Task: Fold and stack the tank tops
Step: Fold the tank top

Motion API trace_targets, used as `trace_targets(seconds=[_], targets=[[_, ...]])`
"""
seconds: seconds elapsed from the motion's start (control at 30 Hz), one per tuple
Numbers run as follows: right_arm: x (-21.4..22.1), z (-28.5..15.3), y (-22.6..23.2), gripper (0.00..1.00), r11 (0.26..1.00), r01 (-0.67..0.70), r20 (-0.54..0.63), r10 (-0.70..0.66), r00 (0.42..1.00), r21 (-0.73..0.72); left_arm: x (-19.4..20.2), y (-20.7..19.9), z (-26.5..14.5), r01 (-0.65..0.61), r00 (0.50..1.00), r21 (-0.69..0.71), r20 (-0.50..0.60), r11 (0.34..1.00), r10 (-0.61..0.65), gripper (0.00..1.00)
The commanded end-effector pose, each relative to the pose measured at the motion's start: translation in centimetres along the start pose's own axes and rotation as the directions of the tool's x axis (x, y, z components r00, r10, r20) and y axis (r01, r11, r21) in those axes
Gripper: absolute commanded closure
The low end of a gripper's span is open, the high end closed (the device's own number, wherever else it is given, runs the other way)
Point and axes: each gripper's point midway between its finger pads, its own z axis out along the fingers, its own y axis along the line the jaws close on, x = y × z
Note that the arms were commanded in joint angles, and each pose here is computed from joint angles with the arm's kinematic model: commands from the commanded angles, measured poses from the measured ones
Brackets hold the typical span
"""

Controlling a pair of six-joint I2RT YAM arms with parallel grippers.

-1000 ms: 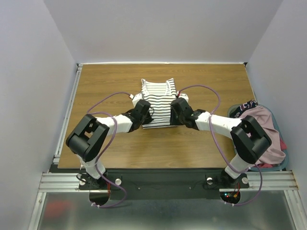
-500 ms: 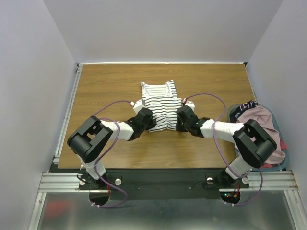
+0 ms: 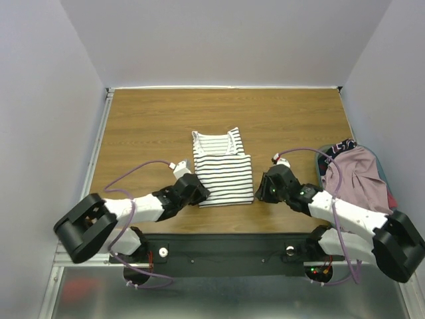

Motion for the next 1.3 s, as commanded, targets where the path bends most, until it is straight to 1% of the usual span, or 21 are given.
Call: trace_targets(seconds=[0.0,0.03,0.07,0.1,0.13,0.17,0.2,0.27,0.33,0.37,0.4,0.53,0.67,0.77,0.8,0.83,0.93,1.07,1.17,1.2,1.27], targets=[[0.3,-2.1,0.4,0.54,0.998,-0.053,-0.007,0.053,0.999,-0.022,-0.1,-0.6,-3.2,0.020,1.000,0.020,0.006,1.000,-0.021,0.61],[0.0,-2.5,0.3,0.52,0.997,-0.073,0.017,0.073,0.997,-0.028,0.1,-0.2,-3.6,0.035,0.999,0.006,-0.001,0.999,-0.035,0.58],[0.1,-2.6,0.2,0.50,0.996,-0.081,0.017,0.081,0.997,-0.028,0.0,-0.7,-4.0,0.058,0.998,0.028,0.002,0.998,-0.059,0.55],[0.4,-2.6,0.1,0.50,0.996,-0.087,0.007,0.088,0.996,-0.029,0.8,0.3,-4.4,0.063,0.998,-0.004,-0.021,0.998,-0.064,0.50],[0.9,-2.6,0.3,0.49,0.993,-0.107,-0.017,0.106,0.994,-0.041,0.8,0.2,-4.9,0.118,0.993,-0.011,-0.016,0.993,-0.119,0.48],[1.8,-2.4,0.0,0.49,0.993,-0.113,-0.042,0.111,0.993,-0.038,1.5,1.5,-5.3,0.119,0.992,-0.063,-0.030,0.991,-0.121,0.48],[2.4,-2.1,-0.1,0.50,0.992,-0.120,-0.063,0.118,0.991,-0.033,2.3,1.6,-5.7,0.125,0.991,-0.078,-0.042,0.989,-0.129,0.48],[3.2,-1.7,-0.1,0.50,0.989,-0.143,-0.084,0.138,0.987,-0.048,2.8,3.0,-6.3,0.189,0.981,-0.143,-0.011,0.971,-0.193,0.48],[3.1,-1.5,0.6,0.49,0.983,-0.162,-0.081,0.155,0.985,-0.086,3.8,3.7,-6.6,0.203,0.978,-0.176,-0.014,0.963,-0.209,0.48],[3.2,-1.5,0.8,0.49,0.980,-0.175,-0.085,0.167,0.982,-0.097,4.3,4.1,-6.7,0.239,0.969,-0.199,-0.013,0.950,-0.247,0.48],[3.2,-1.4,0.9,0.49,0.978,-0.184,-0.083,0.176,0.981,-0.103,5.0,4.4,-6.8,0.234,0.969,-0.215,-0.024,0.948,-0.244,0.48],[3.6,-1.1,0.9,0.47,0.974,-0.195,-0.088,0.186,0.979,-0.111,6.1,5.1,-6.6,0.260,0.961,-0.256,-0.021,0.931,-0.275,0.43],[3.8,-0.8,1.2,0.45,0.969,-0.213,-0.087,0.203,0.975,-0.127,5.5,4.6,-6.4,0.292,0.955,-0.228,0.010,0.929,-0.298,0.42],[3.8,-0.6,1.3,0.45,0.966,-0.222,-0.081,0.212,0.974,-0.135,4.5,4.1,-6.6,0.324,0.946,-0.171,0.044,0.931,-0.321,0.42],[4.0,-0.4,1.2,0.45,0.967,-0.222,-0.083,0.213,0.974,-0.129,4.4,4.4,-6.6,0.328,0.945,-0.167,0.054,0.930,-0.324,0.41],[3.9,-0.3,1.4,0.45,0.965,-0.226,-0.078,0.216,0.973,-0.136,3.9,4.2,-6.7,0.346,0.938,-0.146,0.071,0.927,-0.339,0.38],[3.9,0.2,1.4,0.45,0.964,-0.231,-0.077,0.222,0.972,-0.131,3.5,5.2,-6.8,0.367,0.929,-0.153,0.099,0.917,-0.355,0.36],[4.4,0.8,1.3,0.45,0.966,-0.231,-0.086,0.221,0.971,-0.117,3.0,5.2,-6.4,0.381,0.923,-0.139,0.122,0.914,-0.366,0.36],[4.7,1.2,0.8,0.46,0.969,-0.230,-0.090,0.222,0.971,-0.094,2.8,5.5,-5.6,0.363,0.930,-0.143,0.122,0.921,-0.348,0.38],[4.9,1.3,0.6,0.46,0.970,-0.230,-0.090,0.222,0.971,-0.085,2.6,4.8,-5.4,0.353,0.933,-0.120,0.117,0.928,-0.340,0.38],[5.0,1.4,0.3,0.47,0.971,-0.229,-0.087,0.222,0.971,-0.071,2.4,5.0,-4.6,0.347,0.936,-0.138,0.114,0.928,-0.333,0.40]])
